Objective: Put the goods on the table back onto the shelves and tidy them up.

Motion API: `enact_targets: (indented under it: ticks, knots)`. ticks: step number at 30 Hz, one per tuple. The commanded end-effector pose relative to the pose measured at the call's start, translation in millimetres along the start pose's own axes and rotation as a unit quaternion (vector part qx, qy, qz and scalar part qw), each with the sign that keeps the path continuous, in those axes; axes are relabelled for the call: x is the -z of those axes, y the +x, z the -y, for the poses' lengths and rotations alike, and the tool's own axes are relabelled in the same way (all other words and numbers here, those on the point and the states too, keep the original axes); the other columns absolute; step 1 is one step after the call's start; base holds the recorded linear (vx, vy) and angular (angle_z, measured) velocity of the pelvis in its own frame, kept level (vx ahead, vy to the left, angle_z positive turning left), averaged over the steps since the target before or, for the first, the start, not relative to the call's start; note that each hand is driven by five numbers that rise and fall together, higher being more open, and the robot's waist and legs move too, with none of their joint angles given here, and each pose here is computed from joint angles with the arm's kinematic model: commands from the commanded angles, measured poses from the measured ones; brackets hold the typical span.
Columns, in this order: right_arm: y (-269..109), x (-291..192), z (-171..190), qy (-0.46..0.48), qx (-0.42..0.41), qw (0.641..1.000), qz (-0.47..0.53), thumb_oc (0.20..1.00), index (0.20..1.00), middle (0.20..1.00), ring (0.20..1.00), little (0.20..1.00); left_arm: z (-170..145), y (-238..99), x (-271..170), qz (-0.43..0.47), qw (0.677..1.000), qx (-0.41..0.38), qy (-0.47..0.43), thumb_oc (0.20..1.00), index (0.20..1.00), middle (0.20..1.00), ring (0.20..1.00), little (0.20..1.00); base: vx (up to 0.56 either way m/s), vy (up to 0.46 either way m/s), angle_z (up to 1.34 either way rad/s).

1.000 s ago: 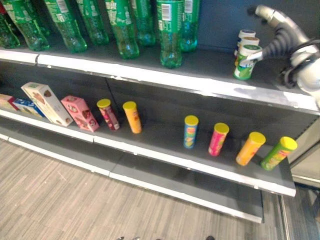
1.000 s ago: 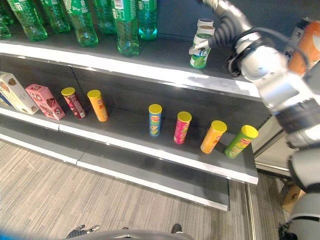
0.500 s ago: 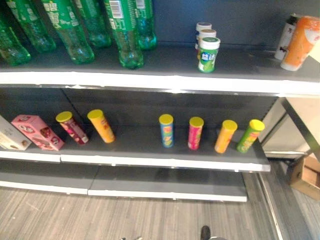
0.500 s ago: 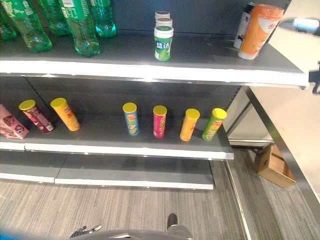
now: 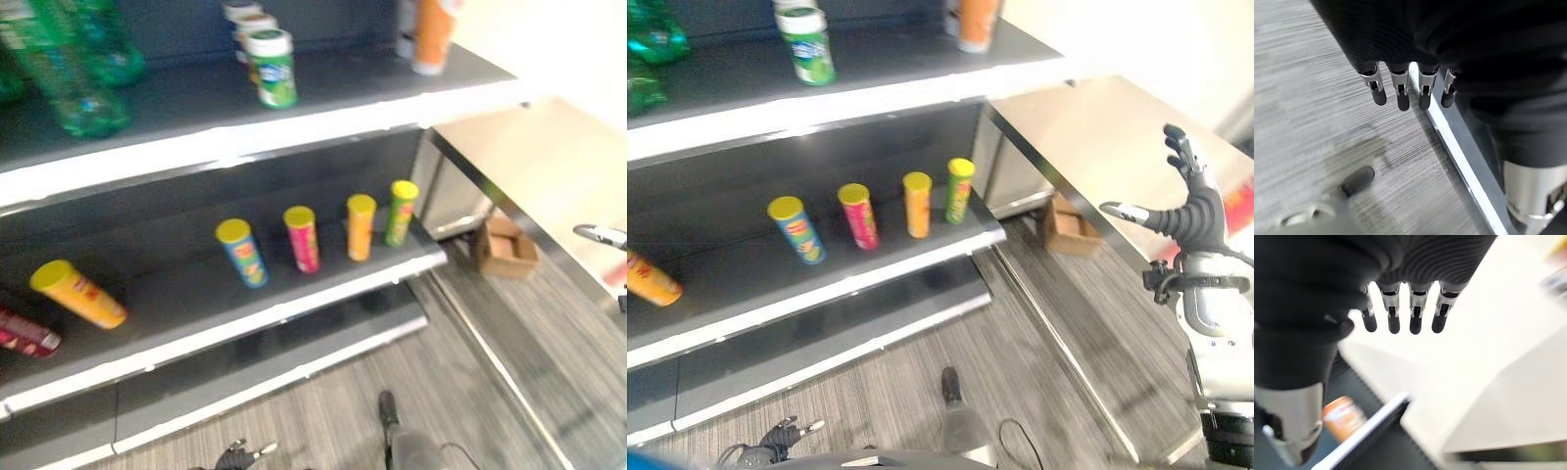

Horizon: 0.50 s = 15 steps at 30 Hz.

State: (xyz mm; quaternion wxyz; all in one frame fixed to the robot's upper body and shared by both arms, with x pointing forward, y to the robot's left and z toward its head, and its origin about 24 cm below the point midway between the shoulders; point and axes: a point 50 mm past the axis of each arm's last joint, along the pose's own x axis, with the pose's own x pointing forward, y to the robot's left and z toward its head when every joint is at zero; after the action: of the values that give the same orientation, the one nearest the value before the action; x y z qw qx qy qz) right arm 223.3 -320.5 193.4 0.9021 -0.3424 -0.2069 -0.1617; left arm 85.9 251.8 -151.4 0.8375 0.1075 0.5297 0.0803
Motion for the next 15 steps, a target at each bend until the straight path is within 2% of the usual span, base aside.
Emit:
enact_targets:
  ticks: [1, 6, 12, 15]
  knots:
    - [25, -32, 28, -0.025, 0.081, 0.993, 0.085, 1.0, 1.0, 1.0, 1.0, 1.0, -21, 2, -17, 0.025, 0.999, -0.027, 0.023, 1.0, 1.0, 1.0, 1.0, 1.0, -0.1, -0.065, -0.51]
    - [16, -28, 49, -0.029, 0.145, 0.986, 0.074, 1.0, 1.0, 1.0, 1.0, 1.0, -21, 1, -6, 0.004, 0.999, -0.034, 0.014, 1.0, 1.0, 1.0, 1.0, 1.0, -0.01, -0.192, -0.37]
    - [-3, -32, 93, -0.08, 0.236, 0.966, 0.072, 1.0, 1.0, 1.0, 1.0, 1.0, -20, 0, 1, -0.008, 0.999, -0.041, -0.007, 1.0, 1.0, 1.0, 1.0, 1.0, 0.05, -0.34, -0.28]
    - [-16, -41, 115, -0.086, 0.284, 0.95, 0.093, 1.0, 1.0, 1.0, 1.0, 1.0, -9, 0, 1, -0.002, 1.0, -0.021, -0.013, 1.0, 1.0, 1.0, 1.0, 1.0, 0.02, -0.338, 0.07]
